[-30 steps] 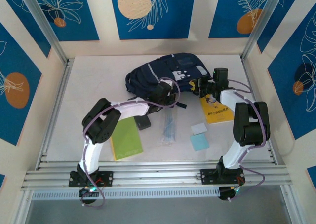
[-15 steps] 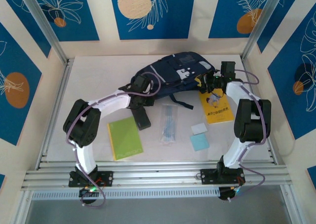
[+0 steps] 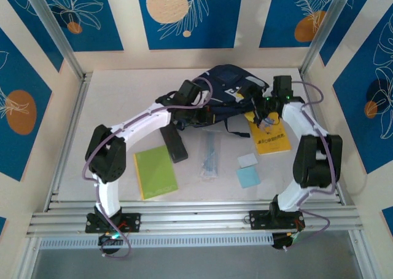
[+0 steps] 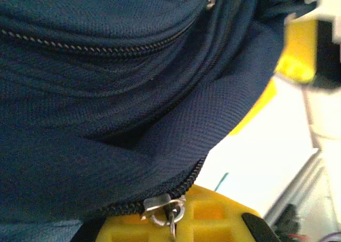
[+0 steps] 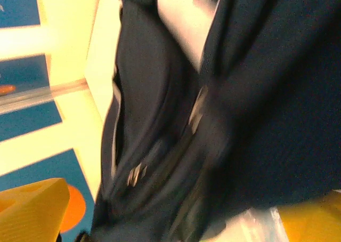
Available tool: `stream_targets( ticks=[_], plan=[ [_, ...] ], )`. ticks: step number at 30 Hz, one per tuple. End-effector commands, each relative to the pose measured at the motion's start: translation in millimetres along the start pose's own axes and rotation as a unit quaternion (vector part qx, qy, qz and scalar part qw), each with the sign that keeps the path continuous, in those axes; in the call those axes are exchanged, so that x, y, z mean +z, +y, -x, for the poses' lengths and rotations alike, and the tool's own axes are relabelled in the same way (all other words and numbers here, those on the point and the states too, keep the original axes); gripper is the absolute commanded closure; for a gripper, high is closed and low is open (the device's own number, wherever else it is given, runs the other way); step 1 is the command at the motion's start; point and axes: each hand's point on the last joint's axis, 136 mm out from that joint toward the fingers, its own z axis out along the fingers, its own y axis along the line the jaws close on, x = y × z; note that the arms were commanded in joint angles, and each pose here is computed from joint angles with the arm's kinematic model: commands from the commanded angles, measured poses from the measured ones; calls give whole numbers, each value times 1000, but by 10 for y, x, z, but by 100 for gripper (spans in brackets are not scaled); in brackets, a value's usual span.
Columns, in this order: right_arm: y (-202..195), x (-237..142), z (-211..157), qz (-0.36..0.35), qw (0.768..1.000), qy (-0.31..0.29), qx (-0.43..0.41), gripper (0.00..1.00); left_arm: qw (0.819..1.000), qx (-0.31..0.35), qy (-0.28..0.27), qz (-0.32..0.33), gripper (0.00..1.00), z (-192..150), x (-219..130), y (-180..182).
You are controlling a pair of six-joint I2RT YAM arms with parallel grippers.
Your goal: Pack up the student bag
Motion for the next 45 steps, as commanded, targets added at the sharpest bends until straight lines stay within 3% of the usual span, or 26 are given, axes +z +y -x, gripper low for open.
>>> stream_targets(
  ticks=[1, 5, 7, 8, 12, 17, 21, 25, 31, 35, 39, 44, 45],
  plan=[
    [65, 59, -339, 32, 999, 29, 18, 1, 997, -10, -7, -73, 100, 96, 38, -393],
    [50, 319, -391, 45, 998, 21, 28, 1, 996, -8, 11, -86, 100, -26, 47, -508],
    [58, 471, -395, 54, 997, 29, 42, 8, 996, -10, 18, -84, 100, -107, 27, -506],
    [56, 535, -398, 58, 997, 34, 46, 17, 996, -12, 22, -82, 100, -142, 19, -484],
    [-50, 633, -339, 40, 998, 15, 41, 100, 998, -1, 57, -32, 100, -352, -46, -269],
    [-170, 542, -256, -11, 999, -18, -25, 100, 986, 15, 146, 73, 100, -642, -272, 247],
    [-200, 527, -395, -41, 992, -5, -116, 100, 975, 16, 174, 136, 100, -596, -532, 653],
    [-320, 483, -474, -76, 982, 17, -172, 100, 968, 1, 152, 198, 100, -284, -783, 1162],
    [-241, 378, -367, -45, 971, 33, -232, 100, 957, -40, 113, 263, 100, 20, -982, 1839],
    [-115, 360, -138, -28, 962, 43, -269, 100, 975, -42, 87, 198, 100, 38, -904, 1545],
    [54, 338, 279, -11, 968, 26, -250, 100, 991, -20, 73, 109, 100, -70, -883, 900],
    [299, 402, 606, 25, 977, 21, -210, 100, 998, 4, 66, 17, 100, -232, -860, 148],
    [299, 434, 666, 20, 981, 18, -195, 95, 998, 7, 65, -3, 100, -245, -830, 16]
  ],
)
